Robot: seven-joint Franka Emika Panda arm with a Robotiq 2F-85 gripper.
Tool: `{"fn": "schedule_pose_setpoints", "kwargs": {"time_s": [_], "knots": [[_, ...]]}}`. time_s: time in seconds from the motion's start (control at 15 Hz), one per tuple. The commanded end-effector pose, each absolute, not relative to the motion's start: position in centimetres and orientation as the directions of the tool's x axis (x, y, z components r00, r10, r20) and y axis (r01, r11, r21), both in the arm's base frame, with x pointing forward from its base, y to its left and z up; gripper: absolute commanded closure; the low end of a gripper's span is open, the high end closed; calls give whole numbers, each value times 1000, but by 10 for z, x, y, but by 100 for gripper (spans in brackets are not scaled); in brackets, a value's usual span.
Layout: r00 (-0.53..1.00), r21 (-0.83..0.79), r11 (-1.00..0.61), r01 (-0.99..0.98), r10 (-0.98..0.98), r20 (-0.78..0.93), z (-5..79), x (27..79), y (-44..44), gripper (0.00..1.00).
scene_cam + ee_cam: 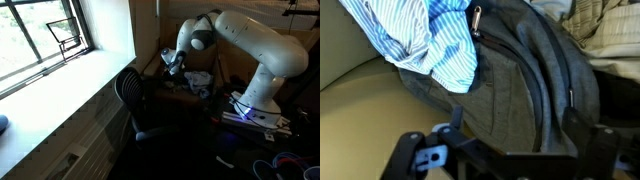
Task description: Remove the grey backpack from the sofa and place it on the chair
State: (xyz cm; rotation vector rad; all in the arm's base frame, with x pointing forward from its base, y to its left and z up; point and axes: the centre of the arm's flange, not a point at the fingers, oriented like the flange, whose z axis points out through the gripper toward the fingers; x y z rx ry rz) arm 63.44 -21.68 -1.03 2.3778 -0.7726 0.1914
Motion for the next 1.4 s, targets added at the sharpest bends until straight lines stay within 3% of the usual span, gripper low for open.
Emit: {"fn": "schedule_pose_setpoints", "kwargs": {"time_s": [0.0,0.53,0.6,1.07,1.2,1.27,1.33], "knots": [[878,509,-716,-478,-410,248,-5,623,-220,0],[984,353,-918,-180,-165,72,-64,652,-306,0],[968,392,-886,-247,-208,141,-39,622,-285,0],[998,169,-983,-64,-67,-12,-64,632,-307,0],[996,205,-975,-85,-80,30,-57,623,-295,0],[996,220,-972,-82,-76,36,-56,623,-295,25],[996,237,-968,-89,-78,52,-54,624,-296,26]]}}
